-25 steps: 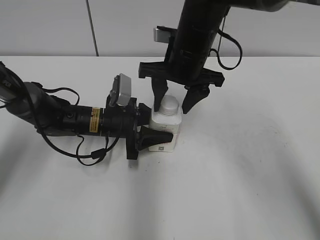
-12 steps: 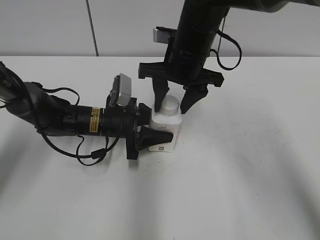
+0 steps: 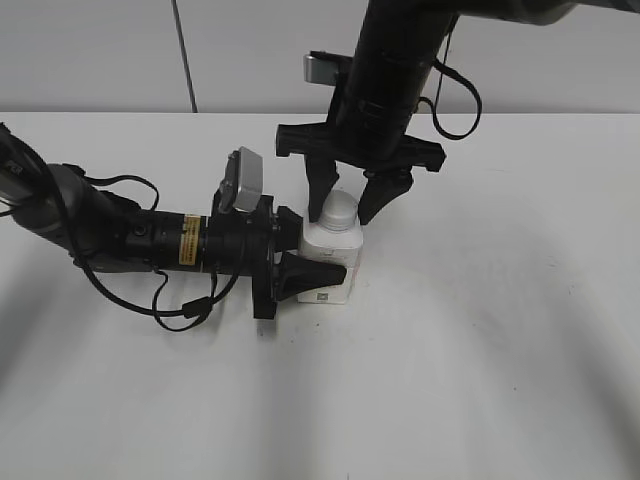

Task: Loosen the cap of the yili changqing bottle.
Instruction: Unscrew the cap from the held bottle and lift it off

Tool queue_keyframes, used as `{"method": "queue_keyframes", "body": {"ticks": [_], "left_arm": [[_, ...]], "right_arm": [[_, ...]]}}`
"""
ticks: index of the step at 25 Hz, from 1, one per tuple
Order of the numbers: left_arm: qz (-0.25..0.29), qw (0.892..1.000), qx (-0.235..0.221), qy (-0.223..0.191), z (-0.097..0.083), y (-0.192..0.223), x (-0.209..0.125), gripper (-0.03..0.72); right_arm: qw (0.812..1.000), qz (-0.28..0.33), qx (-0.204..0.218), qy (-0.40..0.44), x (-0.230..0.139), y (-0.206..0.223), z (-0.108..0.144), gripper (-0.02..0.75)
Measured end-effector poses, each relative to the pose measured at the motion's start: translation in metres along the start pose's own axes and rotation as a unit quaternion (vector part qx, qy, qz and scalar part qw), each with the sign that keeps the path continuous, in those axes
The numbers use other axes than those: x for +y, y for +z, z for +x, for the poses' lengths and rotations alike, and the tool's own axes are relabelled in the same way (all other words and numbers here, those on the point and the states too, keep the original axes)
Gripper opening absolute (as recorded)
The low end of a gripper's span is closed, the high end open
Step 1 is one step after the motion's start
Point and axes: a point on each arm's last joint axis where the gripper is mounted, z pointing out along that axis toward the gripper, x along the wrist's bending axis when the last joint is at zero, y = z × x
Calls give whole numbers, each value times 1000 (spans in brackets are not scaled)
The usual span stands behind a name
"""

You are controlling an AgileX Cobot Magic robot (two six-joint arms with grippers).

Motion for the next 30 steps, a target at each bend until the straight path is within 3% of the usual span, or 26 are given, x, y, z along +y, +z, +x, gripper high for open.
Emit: {"method": "queue_keyframes", "body": {"ticks": [17,21,25,30], "left_arm": [[0,1000,0,0,0,0,0,376],[0,1000,0,0,0,0,0,376],[0,1000,0,0,0,0,0,376],[2,1000,-3,1,-1,0,0,376]], "right_arm": [[1000,-5,1,-15,1,0,0,396],[998,-5,0,-67,1,0,0,396],[980,-5,-1,-200,1,0,0,396],[926,0,-2,-376,0,0,0,396]]}}
